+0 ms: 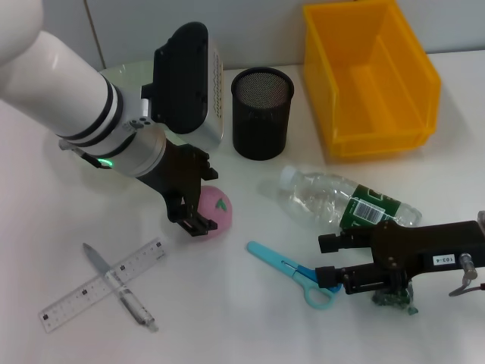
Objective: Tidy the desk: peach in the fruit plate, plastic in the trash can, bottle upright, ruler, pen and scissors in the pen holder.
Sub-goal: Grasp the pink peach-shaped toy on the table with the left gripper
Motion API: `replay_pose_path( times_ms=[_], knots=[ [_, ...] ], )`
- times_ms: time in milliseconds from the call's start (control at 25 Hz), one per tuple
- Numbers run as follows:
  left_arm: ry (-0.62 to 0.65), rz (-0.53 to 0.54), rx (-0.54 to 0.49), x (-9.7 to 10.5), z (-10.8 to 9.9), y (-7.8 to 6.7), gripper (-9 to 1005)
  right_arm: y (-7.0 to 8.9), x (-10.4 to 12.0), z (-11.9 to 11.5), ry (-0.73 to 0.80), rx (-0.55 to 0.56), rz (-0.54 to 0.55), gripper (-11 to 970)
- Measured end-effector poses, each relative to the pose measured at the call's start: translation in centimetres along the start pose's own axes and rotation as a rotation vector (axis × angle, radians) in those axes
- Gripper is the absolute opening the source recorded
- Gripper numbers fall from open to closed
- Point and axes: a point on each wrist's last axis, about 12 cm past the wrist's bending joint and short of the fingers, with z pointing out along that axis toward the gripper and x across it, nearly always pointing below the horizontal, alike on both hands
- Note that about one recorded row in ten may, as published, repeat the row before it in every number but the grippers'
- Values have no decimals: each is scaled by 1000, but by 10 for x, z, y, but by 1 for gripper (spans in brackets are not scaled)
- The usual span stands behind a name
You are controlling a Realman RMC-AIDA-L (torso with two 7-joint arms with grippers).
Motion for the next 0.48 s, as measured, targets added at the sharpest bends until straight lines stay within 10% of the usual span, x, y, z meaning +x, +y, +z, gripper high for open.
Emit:
replay_pose_path(
  times_ms=[480],
  knots=[
    [41,-24,2,4,17,-1,810,0,0,1,2,-3,-4,773]
  ],
)
